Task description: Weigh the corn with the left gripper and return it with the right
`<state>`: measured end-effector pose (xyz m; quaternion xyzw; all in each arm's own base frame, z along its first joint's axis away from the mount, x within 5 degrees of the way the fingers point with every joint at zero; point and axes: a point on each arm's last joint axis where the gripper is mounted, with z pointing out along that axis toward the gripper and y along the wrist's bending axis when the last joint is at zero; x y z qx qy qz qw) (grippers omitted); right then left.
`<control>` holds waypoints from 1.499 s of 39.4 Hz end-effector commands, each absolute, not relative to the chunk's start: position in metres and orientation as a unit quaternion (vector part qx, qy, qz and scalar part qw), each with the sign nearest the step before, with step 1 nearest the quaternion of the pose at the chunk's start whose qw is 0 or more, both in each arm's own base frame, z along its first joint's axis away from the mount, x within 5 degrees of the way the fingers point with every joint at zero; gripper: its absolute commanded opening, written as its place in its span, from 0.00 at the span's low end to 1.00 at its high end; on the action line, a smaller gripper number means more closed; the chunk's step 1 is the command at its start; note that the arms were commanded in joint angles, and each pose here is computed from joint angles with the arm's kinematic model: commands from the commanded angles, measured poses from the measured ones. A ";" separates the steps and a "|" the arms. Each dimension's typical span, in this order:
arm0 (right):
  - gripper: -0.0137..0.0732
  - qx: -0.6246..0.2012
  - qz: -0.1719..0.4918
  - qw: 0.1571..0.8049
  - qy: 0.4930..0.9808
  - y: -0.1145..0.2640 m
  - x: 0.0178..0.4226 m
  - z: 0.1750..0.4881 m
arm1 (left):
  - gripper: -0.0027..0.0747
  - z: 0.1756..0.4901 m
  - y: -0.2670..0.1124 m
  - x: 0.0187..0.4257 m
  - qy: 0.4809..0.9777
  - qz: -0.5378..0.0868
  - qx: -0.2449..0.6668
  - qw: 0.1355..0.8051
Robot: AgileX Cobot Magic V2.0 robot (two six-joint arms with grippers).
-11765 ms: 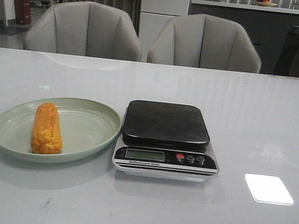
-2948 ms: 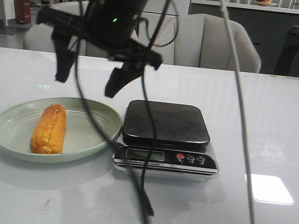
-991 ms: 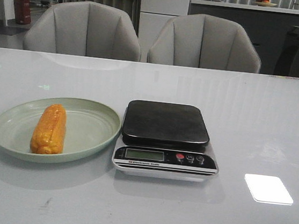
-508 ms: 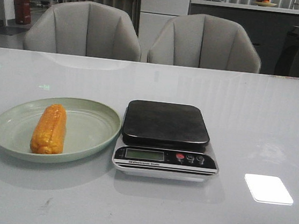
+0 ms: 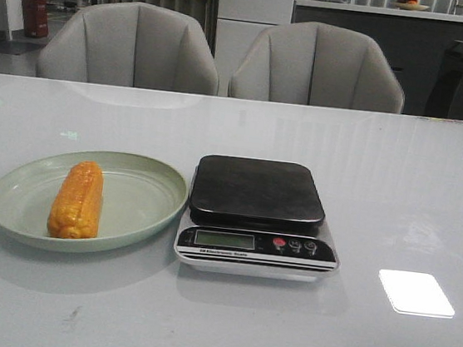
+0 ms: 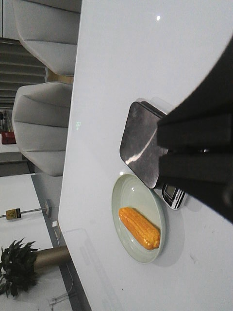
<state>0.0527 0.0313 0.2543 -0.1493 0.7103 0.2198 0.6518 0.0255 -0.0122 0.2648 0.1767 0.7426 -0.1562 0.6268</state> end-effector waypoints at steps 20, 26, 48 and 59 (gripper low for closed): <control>0.33 -0.146 0.220 0.687 0.677 0.031 0.053 0.270 | 0.18 0.214 0.000 0.054 0.648 -0.015 -0.014 0.762; 0.33 -0.146 0.220 0.687 0.677 0.031 0.053 0.270 | 0.18 0.207 0.002 0.055 0.657 0.000 -0.027 0.753; 0.33 -0.146 0.220 0.687 0.677 0.031 0.053 0.270 | 0.18 0.207 -0.005 0.055 0.658 -0.048 0.015 0.752; 0.33 -0.146 0.220 0.687 0.677 0.031 0.053 0.270 | 0.18 0.207 -0.005 0.055 0.658 -0.049 0.016 0.751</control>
